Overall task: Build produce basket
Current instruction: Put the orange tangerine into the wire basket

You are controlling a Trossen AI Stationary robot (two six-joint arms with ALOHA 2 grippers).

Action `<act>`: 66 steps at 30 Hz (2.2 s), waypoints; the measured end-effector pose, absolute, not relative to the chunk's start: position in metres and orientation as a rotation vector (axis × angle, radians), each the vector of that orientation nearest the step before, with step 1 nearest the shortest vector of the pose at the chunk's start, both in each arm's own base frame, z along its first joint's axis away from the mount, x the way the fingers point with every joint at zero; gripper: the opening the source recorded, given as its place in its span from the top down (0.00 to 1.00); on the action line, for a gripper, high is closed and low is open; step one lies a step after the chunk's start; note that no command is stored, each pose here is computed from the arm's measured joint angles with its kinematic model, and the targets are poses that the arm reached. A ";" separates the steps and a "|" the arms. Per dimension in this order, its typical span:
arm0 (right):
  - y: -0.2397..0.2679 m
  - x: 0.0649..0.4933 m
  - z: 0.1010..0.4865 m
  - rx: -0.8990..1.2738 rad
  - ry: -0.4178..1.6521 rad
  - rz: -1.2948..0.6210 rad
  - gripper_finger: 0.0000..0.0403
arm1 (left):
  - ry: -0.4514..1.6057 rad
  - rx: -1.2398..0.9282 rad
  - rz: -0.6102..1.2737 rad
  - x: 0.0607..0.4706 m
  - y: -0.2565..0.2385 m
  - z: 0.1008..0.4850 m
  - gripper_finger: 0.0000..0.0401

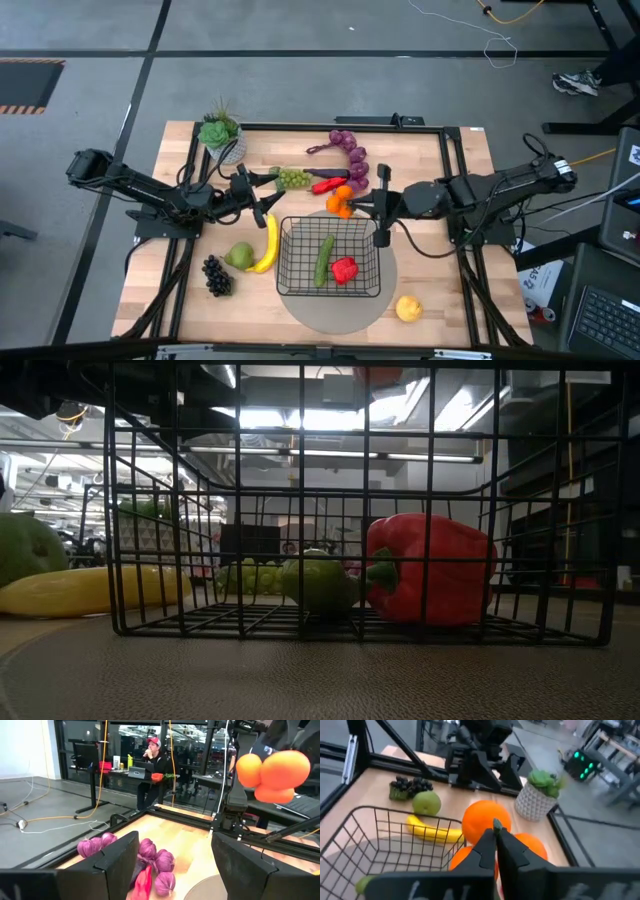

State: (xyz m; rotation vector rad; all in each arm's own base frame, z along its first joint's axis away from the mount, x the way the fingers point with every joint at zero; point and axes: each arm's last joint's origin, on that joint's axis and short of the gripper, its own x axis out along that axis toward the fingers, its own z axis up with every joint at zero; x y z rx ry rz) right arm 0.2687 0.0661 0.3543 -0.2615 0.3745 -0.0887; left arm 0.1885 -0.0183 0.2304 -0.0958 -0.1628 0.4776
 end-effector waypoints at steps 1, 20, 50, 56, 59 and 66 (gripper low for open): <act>0.065 0.269 0.353 -0.273 0.379 -0.086 1.00 | -0.163 -0.096 0.478 0.188 -0.018 0.230 0.38; 0.019 0.250 0.359 -0.113 0.336 -0.032 1.00 | -0.163 -0.096 0.477 0.189 -0.018 0.230 0.38; 0.045 0.252 0.288 0.031 0.194 0.212 1.00 | -0.169 -0.123 0.474 0.189 -0.018 0.230 0.38; 0.045 0.252 0.288 0.032 0.195 0.211 1.00 | -0.169 -0.124 0.474 0.189 -0.018 0.230 0.38; 0.045 0.252 0.288 0.032 0.196 0.211 0.99 | -0.169 -0.124 0.474 0.189 -0.018 0.230 0.38; 0.045 0.252 0.288 0.032 0.198 0.211 0.93 | -0.169 -0.123 0.474 0.189 -0.018 0.230 0.38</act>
